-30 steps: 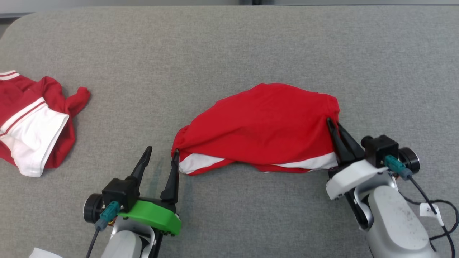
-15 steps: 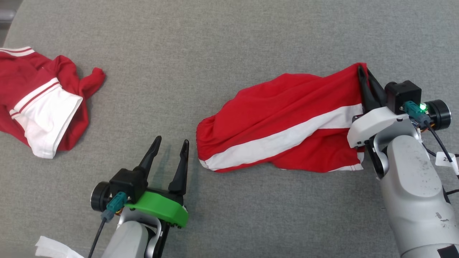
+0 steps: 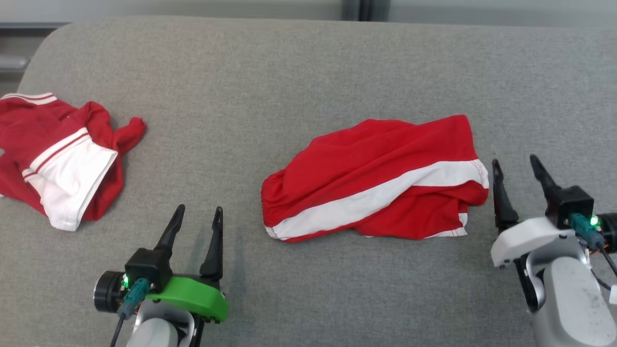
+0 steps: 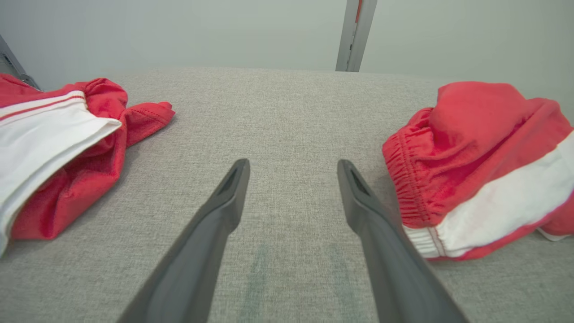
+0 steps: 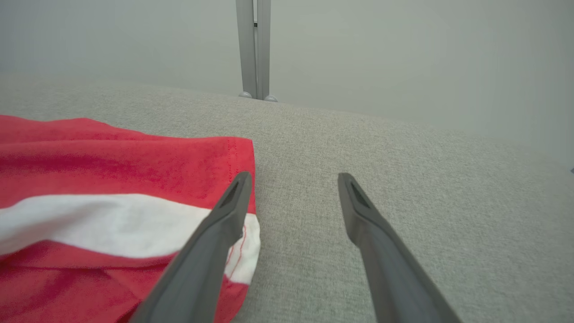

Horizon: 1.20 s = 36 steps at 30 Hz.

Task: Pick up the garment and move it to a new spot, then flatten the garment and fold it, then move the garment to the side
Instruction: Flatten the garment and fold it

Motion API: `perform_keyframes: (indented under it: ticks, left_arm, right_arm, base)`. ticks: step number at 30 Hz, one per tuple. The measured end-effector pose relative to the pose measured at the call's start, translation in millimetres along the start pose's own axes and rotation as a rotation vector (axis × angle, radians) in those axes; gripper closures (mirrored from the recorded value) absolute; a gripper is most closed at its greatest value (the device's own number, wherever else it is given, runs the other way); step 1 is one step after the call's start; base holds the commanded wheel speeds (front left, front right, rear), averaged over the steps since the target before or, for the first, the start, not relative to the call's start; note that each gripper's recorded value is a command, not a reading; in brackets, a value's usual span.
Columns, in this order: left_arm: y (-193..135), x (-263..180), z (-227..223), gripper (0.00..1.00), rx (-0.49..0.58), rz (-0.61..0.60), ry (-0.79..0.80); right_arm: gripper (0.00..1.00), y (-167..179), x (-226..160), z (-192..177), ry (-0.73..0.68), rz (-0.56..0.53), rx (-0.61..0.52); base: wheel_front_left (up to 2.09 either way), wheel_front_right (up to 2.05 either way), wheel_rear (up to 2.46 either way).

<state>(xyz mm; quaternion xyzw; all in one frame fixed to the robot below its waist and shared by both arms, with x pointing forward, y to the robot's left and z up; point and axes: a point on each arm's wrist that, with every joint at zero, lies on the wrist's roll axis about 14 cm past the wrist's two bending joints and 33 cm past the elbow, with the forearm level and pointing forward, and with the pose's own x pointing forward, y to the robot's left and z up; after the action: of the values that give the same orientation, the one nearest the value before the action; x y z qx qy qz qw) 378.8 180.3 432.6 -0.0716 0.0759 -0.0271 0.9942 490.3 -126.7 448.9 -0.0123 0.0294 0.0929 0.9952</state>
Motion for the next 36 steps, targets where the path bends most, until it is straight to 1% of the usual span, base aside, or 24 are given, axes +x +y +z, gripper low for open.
perform_keyframes:
  ticks: [4,9,15,20,24,28,31,32,36]
  left_arm:
    - [-1,-8,4,0.0,0.027,-0.001,-0.016]
    - [-8,-19,4,0.0,0.036,-0.013,-0.021]
    - [-18,-34,6,0.0,0.04,-0.034,-0.038]
    - [-24,-45,8,0.0,0.038,-0.048,-0.051]
    - [-33,-46,10,0.0,0.02,-0.072,-0.061]
    - [-39,-44,5,0.0,-0.011,-0.085,-0.045]
    - [-46,-41,-2,0.0,-0.043,-0.101,-0.021]
    - [-53,-36,-5,0.0,-0.078,-0.12,-0.006]
    - [-64,-24,-14,0.0,-0.122,-0.151,0.03]
  right_arm:
    - [0.0,-2,-25,3,-0.004,-0.007,0.01]
    - [0.0,-13,-52,5,-0.004,-0.047,0.057]
    - [0.0,-10,-80,1,0.014,-0.043,0.065]
    - [0.0,-5,-94,3,0.011,-0.036,0.077]
    - [0.0,-2,-97,7,0.0,-0.03,0.08]
    - [0.0,-1,-96,3,0.01,-0.025,0.08]
    - [0.0,-1,-91,3,0.009,-0.021,0.077]
    - [0.0,0,-87,2,0.011,-0.017,0.076]
    - [0.0,2,-77,-1,0.018,-0.006,0.071]
  base:
    - [0.0,0.0,0.0]
    - [0.0,0.0,0.0]
    - [0.0,0.0,0.0]
    - [0.0,0.0,0.0]
    - [0.0,0.0,0.0]
    - [0.0,0.0,0.0]
    - [0.0,0.0,0.0]
    - [0.0,0.0,0.0]
    - [0.0,0.0,0.0]
